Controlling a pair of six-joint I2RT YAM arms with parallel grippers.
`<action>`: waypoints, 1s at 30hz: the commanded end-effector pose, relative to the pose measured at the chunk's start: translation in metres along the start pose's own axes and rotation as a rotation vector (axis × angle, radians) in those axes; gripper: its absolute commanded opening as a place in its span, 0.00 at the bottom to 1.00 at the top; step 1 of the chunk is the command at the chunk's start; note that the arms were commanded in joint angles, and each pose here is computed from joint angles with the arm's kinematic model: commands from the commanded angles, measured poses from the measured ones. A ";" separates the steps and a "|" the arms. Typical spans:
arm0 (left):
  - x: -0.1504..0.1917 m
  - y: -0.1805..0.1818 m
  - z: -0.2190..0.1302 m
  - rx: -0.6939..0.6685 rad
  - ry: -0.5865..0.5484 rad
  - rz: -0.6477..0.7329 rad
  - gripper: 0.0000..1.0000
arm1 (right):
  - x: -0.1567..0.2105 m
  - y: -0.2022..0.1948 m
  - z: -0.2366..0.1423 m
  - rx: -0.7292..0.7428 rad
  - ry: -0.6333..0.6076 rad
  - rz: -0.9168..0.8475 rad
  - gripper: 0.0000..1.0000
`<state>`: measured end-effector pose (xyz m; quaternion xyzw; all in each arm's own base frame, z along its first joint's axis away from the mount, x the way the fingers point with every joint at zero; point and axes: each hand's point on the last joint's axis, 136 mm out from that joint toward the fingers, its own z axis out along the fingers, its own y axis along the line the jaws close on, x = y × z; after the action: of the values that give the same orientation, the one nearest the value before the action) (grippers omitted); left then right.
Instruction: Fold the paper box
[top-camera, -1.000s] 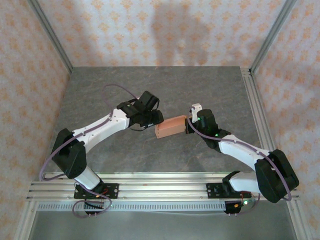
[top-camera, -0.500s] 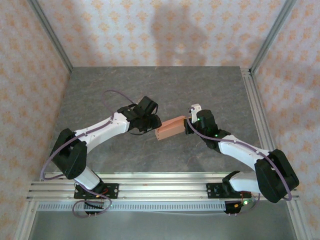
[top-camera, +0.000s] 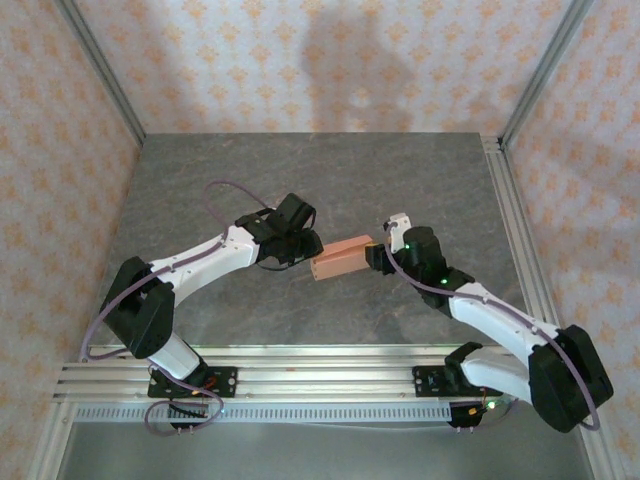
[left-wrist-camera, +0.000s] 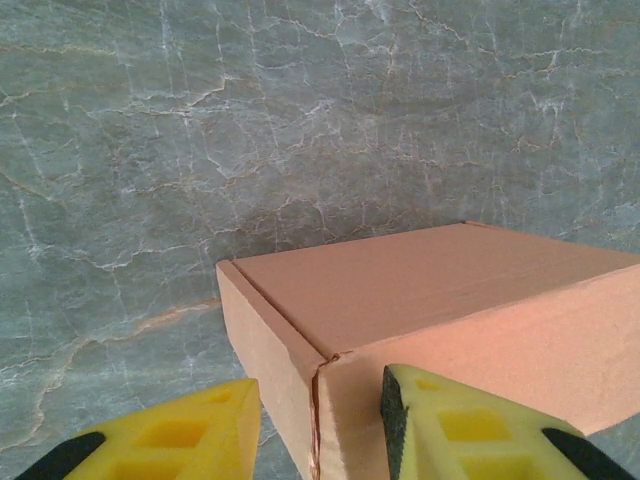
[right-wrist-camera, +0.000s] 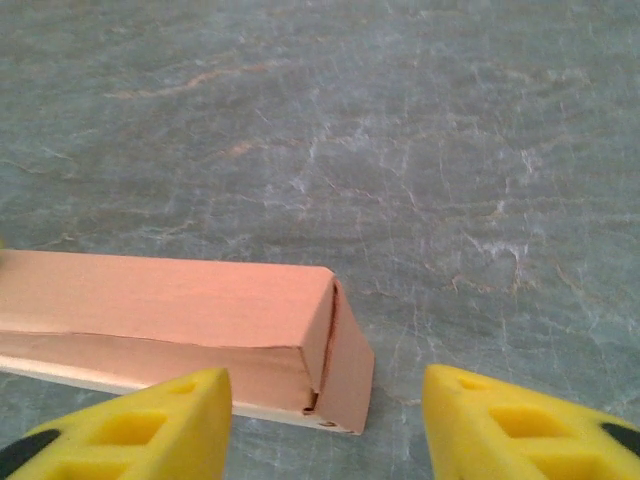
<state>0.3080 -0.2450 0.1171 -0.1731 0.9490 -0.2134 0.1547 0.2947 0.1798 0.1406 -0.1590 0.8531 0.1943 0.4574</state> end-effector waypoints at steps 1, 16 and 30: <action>0.014 0.021 0.012 -0.071 0.049 -0.009 0.37 | -0.006 0.012 -0.009 -0.060 -0.028 -0.027 0.59; 0.017 0.022 0.014 -0.067 0.058 -0.009 0.38 | -0.007 -0.007 0.028 0.064 0.042 0.323 0.67; 0.011 -0.006 -0.009 0.070 0.035 -0.009 0.62 | 0.041 -0.013 0.044 0.060 0.092 0.357 0.43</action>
<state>0.3003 -0.2498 0.1109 -0.1707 0.9486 -0.2294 0.1357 0.3211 0.1950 0.1131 -0.0067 0.8712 0.2660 0.4126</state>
